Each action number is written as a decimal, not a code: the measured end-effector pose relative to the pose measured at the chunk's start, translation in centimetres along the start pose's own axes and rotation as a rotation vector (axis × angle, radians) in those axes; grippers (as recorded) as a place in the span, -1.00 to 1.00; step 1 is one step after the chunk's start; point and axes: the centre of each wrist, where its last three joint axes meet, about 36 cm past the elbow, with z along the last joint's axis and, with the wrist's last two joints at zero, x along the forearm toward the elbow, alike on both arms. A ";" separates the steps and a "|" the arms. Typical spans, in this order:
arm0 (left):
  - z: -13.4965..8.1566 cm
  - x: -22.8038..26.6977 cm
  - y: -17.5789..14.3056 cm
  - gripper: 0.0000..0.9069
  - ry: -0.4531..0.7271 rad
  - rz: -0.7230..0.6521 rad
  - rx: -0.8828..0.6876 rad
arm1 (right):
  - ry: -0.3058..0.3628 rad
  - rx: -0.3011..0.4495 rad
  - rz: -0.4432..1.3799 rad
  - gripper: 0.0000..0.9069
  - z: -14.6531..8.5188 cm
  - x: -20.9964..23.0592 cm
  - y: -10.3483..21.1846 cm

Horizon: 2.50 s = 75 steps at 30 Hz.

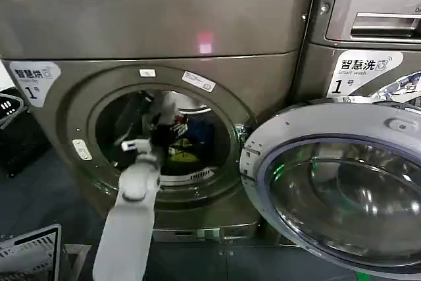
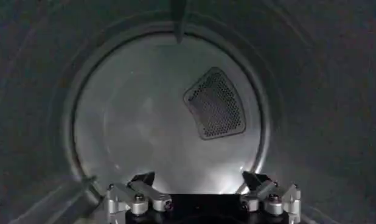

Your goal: Grasp the clothes from the dryer.

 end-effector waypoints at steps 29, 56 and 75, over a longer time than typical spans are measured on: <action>-5.6 -19.7 3.3 1.00 0.461 0.635 -0.599 | 0.004 -0.037 -0.003 1.00 1.1 0.0 0.1; -4.1 -20.3 4.9 1.00 0.957 0.890 -1.131 | 0.011 -0.024 0.003 1.00 1.5 0.1 0.0; -1.1 -19.6 4.7 -1.00 1.009 0.968 -1.137 | 0.016 -0.018 0.008 1.00 1.8 0.4 0.1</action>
